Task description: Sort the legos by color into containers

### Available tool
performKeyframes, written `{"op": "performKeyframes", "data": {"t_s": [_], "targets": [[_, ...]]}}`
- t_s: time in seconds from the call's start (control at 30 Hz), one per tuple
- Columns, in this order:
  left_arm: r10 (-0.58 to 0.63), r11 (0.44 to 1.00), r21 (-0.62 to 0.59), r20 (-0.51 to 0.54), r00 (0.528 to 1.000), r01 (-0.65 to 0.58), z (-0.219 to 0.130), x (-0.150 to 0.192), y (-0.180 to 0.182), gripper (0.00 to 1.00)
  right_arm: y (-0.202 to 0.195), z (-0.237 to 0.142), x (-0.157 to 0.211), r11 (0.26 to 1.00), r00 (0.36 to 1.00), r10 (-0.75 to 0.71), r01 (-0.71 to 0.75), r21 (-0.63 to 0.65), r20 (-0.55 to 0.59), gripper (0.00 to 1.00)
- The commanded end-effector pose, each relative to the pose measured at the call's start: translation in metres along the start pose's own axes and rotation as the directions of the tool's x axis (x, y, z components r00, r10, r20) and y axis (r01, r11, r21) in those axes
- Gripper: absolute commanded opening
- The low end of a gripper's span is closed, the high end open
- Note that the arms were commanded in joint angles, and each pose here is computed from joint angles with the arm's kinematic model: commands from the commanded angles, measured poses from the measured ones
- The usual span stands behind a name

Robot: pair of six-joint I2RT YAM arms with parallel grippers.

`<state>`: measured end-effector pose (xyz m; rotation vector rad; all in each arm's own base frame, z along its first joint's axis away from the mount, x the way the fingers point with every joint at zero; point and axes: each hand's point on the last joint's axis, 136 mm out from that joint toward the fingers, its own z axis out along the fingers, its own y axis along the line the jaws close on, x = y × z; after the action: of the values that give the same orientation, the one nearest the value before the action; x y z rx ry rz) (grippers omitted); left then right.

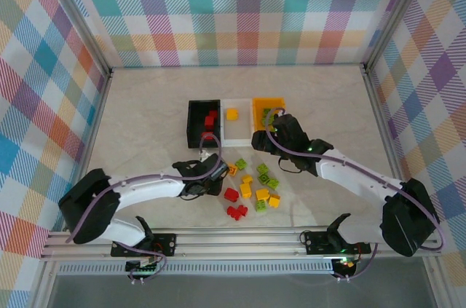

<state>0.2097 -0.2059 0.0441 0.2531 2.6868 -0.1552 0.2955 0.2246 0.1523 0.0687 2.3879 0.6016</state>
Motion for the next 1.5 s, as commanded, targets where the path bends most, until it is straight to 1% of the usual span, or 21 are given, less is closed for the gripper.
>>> {"op": "performKeyframes", "data": {"t_s": [0.0,0.1,0.2,0.4,0.53,0.57,0.67,0.77,0.83,0.93,1.07,1.13,1.2,1.23,1.27,1.37,1.47], "targets": [[-0.059,0.998,0.035,0.137,0.989,0.055,-0.046,-0.051,0.006,0.43,-0.002,-0.004,0.004,1.0,1.0,0.022,-0.022,-0.005,0.001,0.74],[-0.149,0.989,0.049,0.205,0.967,0.142,-0.068,-0.094,0.028,0.43,-0.009,-0.001,0.014,0.999,0.999,0.032,-0.032,0.003,-0.018,0.74],[-0.203,0.979,0.03,0.243,0.949,0.202,-0.071,-0.135,0.046,0.43,-0.016,0.001,0.023,0.999,0.999,0.041,-0.04,0.017,-0.033,0.74],[-0.286,0.956,-0.002,0.24,0.928,0.295,-0.039,-0.196,0.068,0.41,-0.027,0.001,0.037,0.998,0.997,0.051,-0.049,0.035,-0.057,0.74],[-0.297,0.95,-0.033,0.224,0.928,0.312,-0.02,-0.222,0.07,0.43,-0.034,-0.002,0.045,0.998,0.996,0.056,-0.053,0.045,-0.07,0.74],[-0.298,0.948,-0.042,0.218,0.929,0.314,-0.016,-0.225,0.071,0.44,-0.035,-0.003,0.047,0.997,0.995,0.06,-0.056,0.047,-0.076,0.74],[-0.304,0.945,-0.065,0.194,0.933,0.321,-0.004,-0.233,0.074,0.53,-0.041,-0.005,0.056,0.997,0.993,0.069,-0.065,0.049,-0.093,0.75],[-0.307,0.945,-0.056,0.182,0.934,0.321,-0.004,-0.239,0.071,0.65,-0.046,-0.008,0.066,0.996,0.991,0.074,-0.068,0.053,-0.113,0.75],[-0.321,0.944,-0.006,0.199,0.926,0.329,-0.017,-0.245,0.064,0.71,-0.05,-0.01,0.07,0.996,0.99,0.075,-0.067,0.064,-0.124,0.75],[-0.325,0.946,0.073,0.247,0.913,0.317,-0.049,-0.252,0.049,0.76,-0.053,-0.012,0.075,0.996,0.988,0.072,-0.063,0.07,-0.138,0.75],[-0.317,0.945,0.18,0.294,0.902,0.273,-0.093,-0.241,0.025,0.8,-0.057,-0.016,0.086,0.996,0.984,0.061,-0.049,0.078,-0.169,0.75],[-0.313,0.941,0.23,0.303,0.9,0.25,-0.108,-0.223,0.013,0.83,-0.06,-0.017,0.096,0.996,0.979,0.053,-0.037,0.086,-0.195,0.75],[-0.312,0.933,0.274,0.299,0.902,0.232,-0.118,-0.198,0.004,0.86,-0.065,-0.019,0.108,0.994,0.973,0.045,-0.021,0.105,-0.226,0.75],[-0.313,0.93,0.291,0.298,0.902,0.227,-0.12,-0.187,0.001,0.96,-0.067,-0.019,0.113,0.994,0.97,0.041,-0.015,0.109,-0.238,0.75],[-0.311,0.926,0.305,0.289,0.905,0.221,-0.12,-0.172,-0.001,1.0,-0.069,-0.019,0.118,0.993,0.967,0.035,-0.007,0.115,-0.25,0.75],[-0.316,0.921,0.317,0.269,0.91,0.226,-0.116,-0.132,-0.001,1.0,-0.072,-0.017,0.124,0.992,0.964,0.024,0.009,0.123,-0.264,0.75],[-0.338,0.914,0.315,0.251,0.907,0.254,-0.109,-0.1,0.008,1.0,-0.062,-0.01,0.117,0.995,0.968,-0.009,0.033,0.091,-0.249,0.76]]}}
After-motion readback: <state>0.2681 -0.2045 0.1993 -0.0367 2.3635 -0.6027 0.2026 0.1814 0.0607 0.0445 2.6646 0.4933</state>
